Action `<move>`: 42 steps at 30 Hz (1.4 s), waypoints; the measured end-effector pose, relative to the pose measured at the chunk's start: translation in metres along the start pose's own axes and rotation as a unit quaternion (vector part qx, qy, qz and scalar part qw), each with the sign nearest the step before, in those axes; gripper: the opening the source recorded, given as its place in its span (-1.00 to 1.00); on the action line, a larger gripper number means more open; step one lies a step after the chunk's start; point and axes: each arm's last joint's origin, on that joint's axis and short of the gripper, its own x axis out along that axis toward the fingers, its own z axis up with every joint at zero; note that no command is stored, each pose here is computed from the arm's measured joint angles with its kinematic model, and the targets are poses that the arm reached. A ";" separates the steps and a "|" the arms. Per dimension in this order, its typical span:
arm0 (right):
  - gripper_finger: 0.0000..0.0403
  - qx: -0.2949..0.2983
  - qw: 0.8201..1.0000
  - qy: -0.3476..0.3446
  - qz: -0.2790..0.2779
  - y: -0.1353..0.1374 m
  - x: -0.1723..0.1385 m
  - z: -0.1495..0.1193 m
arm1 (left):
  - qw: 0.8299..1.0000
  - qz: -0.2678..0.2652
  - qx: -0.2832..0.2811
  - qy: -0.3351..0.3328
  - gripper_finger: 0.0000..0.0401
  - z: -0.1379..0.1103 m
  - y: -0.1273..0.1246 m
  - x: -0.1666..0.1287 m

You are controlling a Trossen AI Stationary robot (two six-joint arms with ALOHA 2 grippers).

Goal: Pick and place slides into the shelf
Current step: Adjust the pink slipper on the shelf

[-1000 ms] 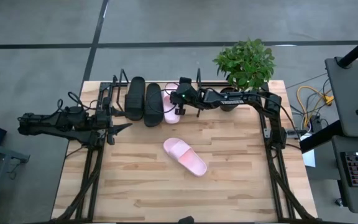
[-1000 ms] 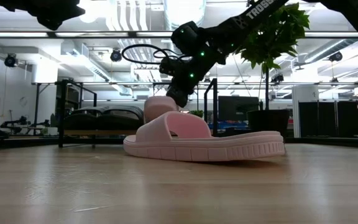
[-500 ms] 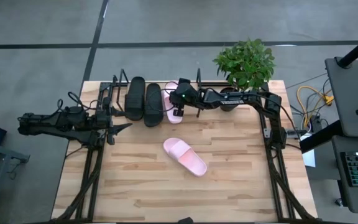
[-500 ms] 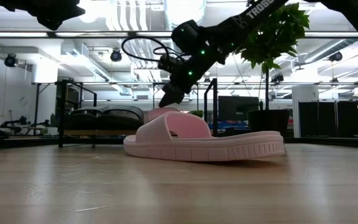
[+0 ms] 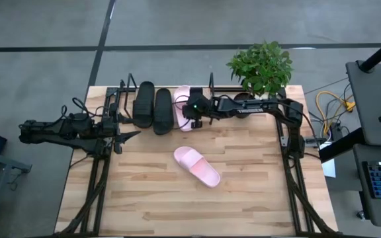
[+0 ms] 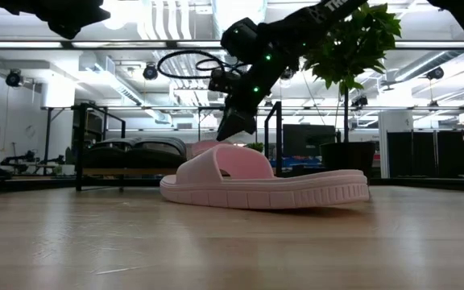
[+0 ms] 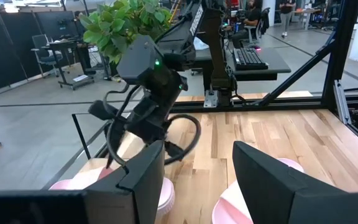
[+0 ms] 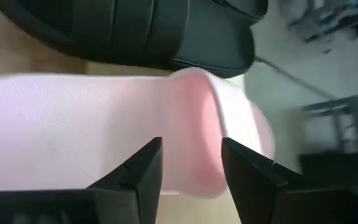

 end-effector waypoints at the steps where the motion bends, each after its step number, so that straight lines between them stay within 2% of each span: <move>1: -0.25 -0.014 1.000 0.003 -0.012 0.000 0.002 0.000 | 1.000 0.000 0.000 0.000 -0.12 0.000 0.000 0.000; 5: -0.29 -0.037 0.998 0.027 -0.040 0.001 0.014 -0.005 | 1.000 0.000 0.000 0.001 -0.12 -0.001 0.000 0.000; 11: -0.39 -0.045 0.997 0.038 -0.052 -0.002 0.023 -0.011 | 1.000 -0.001 0.002 0.006 -0.12 -0.002 0.000 0.000; 14: -0.55 -0.039 0.997 0.033 -0.058 -0.003 0.023 -0.010 | 1.000 -0.001 0.002 0.006 -0.12 -0.002 0.000 0.000; 18: -0.85 -0.017 0.998 0.022 -0.064 -0.003 0.022 -0.007 | 1.000 -0.001 0.002 0.006 -0.12 -0.002 0.000 0.000; 20: -0.92 -0.001 0.998 0.014 -0.068 -0.002 0.023 -0.005 | 1.000 -0.001 0.002 0.006 -0.12 -0.002 0.000 0.000; 30: -0.93 0.082 0.994 0.000 -0.074 0.000 0.023 -0.002 | 1.000 -0.001 0.003 0.010 -0.12 -0.003 0.000 0.000; 36: -0.92 0.086 0.994 -0.002 -0.069 0.001 0.023 -0.002 | 1.000 -0.001 0.003 0.011 -0.12 -0.003 0.000 0.000; 39: -0.79 0.077 0.995 -0.001 -0.066 0.004 0.022 0.000 | 1.000 -0.001 0.003 0.011 -0.12 -0.003 0.000 0.000; 42: -0.58 0.078 0.995 -0.004 -0.066 0.005 0.021 0.001 | 1.000 -0.001 0.003 0.011 -0.12 -0.003 0.000 0.000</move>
